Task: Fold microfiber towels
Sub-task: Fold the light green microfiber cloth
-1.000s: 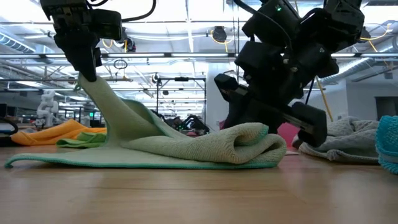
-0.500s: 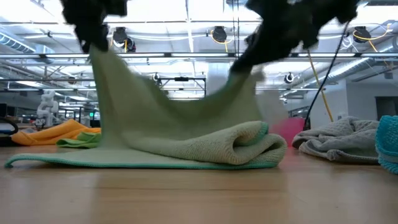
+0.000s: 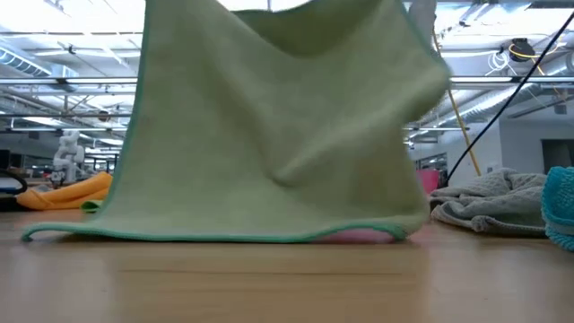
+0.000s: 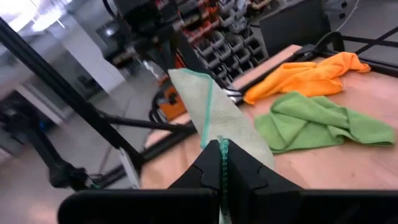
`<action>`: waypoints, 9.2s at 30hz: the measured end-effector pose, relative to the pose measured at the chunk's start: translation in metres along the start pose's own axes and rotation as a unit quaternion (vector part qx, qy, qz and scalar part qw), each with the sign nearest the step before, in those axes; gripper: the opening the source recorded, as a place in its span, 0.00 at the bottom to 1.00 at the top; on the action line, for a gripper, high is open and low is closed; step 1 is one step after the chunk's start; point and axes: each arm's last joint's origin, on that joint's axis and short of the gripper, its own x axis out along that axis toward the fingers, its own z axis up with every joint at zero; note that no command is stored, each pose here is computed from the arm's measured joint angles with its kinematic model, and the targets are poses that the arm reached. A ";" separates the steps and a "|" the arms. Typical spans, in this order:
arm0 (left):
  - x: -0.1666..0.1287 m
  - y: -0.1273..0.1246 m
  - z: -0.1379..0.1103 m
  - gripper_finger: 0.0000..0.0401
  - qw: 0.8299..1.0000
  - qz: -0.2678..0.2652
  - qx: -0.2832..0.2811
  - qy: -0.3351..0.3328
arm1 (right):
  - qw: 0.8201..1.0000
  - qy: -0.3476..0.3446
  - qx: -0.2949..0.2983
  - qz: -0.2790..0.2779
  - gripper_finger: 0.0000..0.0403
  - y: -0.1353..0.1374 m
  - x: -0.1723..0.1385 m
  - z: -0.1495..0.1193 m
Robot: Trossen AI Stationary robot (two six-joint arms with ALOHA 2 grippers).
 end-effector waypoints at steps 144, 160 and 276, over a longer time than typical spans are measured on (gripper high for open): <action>0.205 -0.023 -0.174 0.03 0.973 0.056 0.216 0.059 | 0.959 0.266 0.090 -0.040 0.00 -0.025 0.068 -0.084; 0.127 -0.033 -0.099 0.01 0.986 0.072 0.134 0.066 | 0.971 0.200 0.127 -0.008 0.00 -0.011 0.045 -0.053; 0.076 0.017 -0.126 0.02 0.978 0.130 -0.014 0.165 | 0.958 0.196 0.182 -0.108 0.00 -0.117 0.097 -0.088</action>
